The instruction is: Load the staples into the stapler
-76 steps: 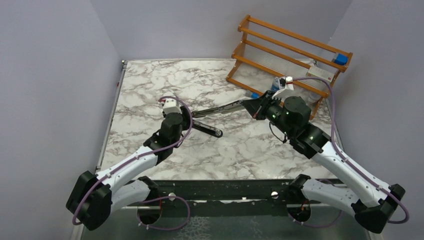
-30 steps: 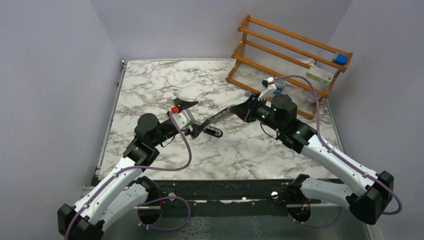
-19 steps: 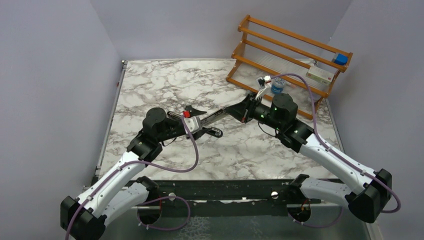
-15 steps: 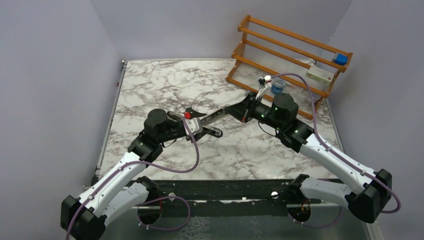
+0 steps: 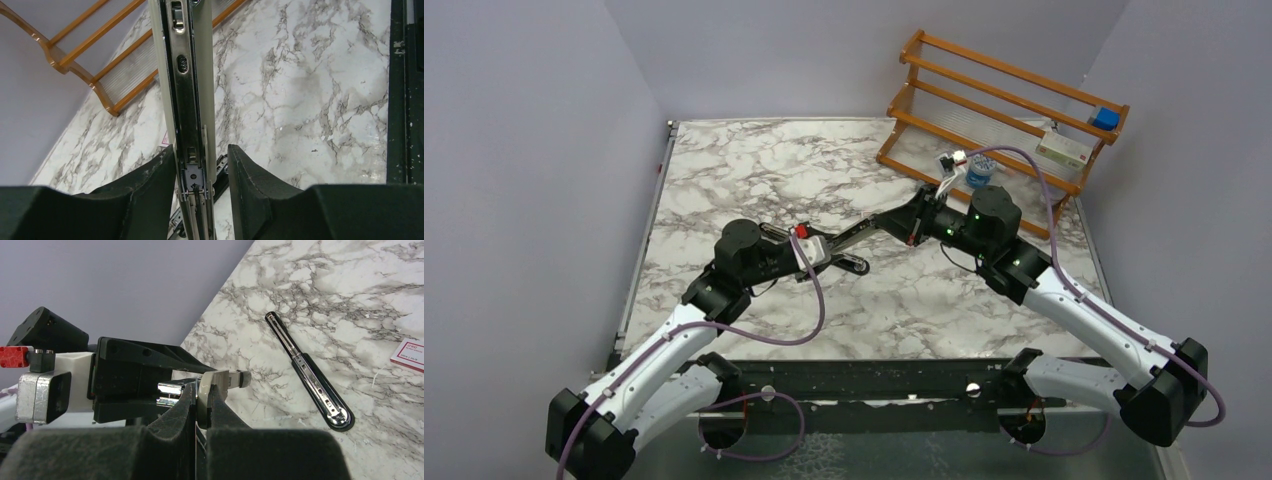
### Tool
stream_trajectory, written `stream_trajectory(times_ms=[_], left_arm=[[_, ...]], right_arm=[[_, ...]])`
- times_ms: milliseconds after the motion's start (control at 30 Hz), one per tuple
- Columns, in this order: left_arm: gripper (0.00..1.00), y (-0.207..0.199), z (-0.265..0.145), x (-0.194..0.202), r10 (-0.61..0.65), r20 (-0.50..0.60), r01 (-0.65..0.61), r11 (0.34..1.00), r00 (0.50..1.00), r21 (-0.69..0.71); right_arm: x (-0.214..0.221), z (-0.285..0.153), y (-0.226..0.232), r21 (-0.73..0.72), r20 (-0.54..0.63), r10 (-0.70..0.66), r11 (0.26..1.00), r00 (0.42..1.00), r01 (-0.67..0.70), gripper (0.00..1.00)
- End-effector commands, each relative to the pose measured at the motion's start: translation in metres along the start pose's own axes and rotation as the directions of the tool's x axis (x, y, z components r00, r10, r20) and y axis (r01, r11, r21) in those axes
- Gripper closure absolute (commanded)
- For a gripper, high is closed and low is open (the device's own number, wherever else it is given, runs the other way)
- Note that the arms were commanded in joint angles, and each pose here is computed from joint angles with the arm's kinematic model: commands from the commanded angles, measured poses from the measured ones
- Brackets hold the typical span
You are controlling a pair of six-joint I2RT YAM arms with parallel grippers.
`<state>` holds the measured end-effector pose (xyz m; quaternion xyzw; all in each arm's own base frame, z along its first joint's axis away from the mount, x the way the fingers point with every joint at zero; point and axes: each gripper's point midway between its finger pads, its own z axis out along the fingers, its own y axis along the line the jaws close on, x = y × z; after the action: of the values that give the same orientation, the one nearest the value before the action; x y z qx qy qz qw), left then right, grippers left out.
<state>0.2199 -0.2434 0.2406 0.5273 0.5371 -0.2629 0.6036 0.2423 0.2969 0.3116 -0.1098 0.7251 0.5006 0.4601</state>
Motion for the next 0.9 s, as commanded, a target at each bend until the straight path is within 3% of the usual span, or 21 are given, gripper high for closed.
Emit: stream_trajectory(times_ms=[0, 267, 367, 467, 633, 867], left_arm=[[0.59, 0.007, 0.001, 0.001, 0.019, -0.007, -0.019, 0.999, 1.000, -0.026], [0.80, 0.017, 0.005, 0.006, -0.002, -0.038, 0.000, 0.998, 0.999, -0.062], [0.99, 0.022, 0.007, 0.006, 0.003, -0.048, -0.006, 0.997, 0.999, -0.075], [1.00, 0.028, 0.007, 0.006, 0.023, -0.061, -0.029, 0.995, 0.998, -0.095], [1.00, 0.033, 0.002, -0.001, 0.079, -0.040, -0.083, 0.989, 0.996, -0.126], [1.00, 0.031, 0.001, 0.007, 0.086, -0.073, -0.094, 0.989, 0.994, -0.116]], right_arm=[[-0.034, -0.004, 0.033, -0.115, 0.103, -0.014, 0.993, 0.995, 0.026, 0.99], [-0.032, -0.003, 0.033, -0.122, 0.093, -0.001, 0.992, 0.996, 0.013, 0.99], [-0.030, -0.002, 0.032, -0.121, 0.087, 0.003, 0.993, 0.996, 0.008, 0.99], [-0.027, -0.001, 0.023, -0.076, 0.082, -0.006, 0.997, 0.997, 0.012, 0.99], [-0.028, -0.004, -0.001, 0.060, 0.081, -0.041, 0.998, 0.996, 0.036, 0.79], [-0.040, -0.013, -0.006, 0.121, 0.124, -0.066, 0.991, 0.990, 0.051, 0.70]])
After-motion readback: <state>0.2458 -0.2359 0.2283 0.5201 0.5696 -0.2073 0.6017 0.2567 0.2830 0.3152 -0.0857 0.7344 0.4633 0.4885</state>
